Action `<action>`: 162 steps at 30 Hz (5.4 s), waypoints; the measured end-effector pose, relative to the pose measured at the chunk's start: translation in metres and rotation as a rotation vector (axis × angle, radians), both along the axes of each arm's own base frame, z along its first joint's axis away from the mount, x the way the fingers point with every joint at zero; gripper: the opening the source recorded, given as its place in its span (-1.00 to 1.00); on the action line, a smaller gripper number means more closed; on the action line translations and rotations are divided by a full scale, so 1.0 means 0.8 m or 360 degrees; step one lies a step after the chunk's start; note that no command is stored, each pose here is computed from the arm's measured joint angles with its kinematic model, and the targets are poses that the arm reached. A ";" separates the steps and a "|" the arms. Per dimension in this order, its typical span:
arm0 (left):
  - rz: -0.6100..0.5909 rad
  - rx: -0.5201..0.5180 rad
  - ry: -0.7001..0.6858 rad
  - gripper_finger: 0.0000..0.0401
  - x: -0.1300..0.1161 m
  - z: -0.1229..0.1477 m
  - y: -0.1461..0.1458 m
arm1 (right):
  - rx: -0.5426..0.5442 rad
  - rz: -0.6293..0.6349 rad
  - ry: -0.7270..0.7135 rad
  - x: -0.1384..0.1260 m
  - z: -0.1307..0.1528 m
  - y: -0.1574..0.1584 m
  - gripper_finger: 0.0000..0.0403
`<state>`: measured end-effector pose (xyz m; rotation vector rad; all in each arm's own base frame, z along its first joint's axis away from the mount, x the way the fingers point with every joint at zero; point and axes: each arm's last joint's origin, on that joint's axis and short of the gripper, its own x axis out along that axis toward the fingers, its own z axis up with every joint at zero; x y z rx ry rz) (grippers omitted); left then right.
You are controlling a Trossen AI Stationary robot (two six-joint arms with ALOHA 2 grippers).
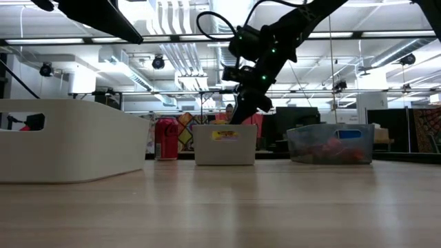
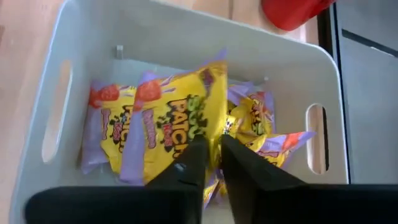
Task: Sort candy
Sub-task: Put the yellow candy into the gray bin, then put the red candy into the white bin
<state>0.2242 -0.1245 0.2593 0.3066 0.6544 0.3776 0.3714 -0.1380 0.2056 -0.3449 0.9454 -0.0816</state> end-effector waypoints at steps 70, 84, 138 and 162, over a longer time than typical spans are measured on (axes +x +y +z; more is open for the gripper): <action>-0.0249 0.0404 -0.0001 -0.37 -0.033 0.050 0.024 | 0.1568 -0.2462 0.0531 -0.224 -0.015 0.453 -0.22; -0.0282 0.0457 0.0029 -0.37 -0.033 0.050 0.024 | 0.1384 -0.2567 0.0504 -0.209 -0.067 0.465 -0.22; -0.0079 -0.0213 -0.0770 -0.37 -0.064 0.075 -0.032 | 0.0554 -0.0140 -0.1158 0.058 0.047 0.237 -0.81; -0.0140 -0.0138 -0.0829 -0.37 -0.092 0.125 -0.032 | 0.0360 -0.0091 -0.1431 0.147 -0.068 0.203 -0.63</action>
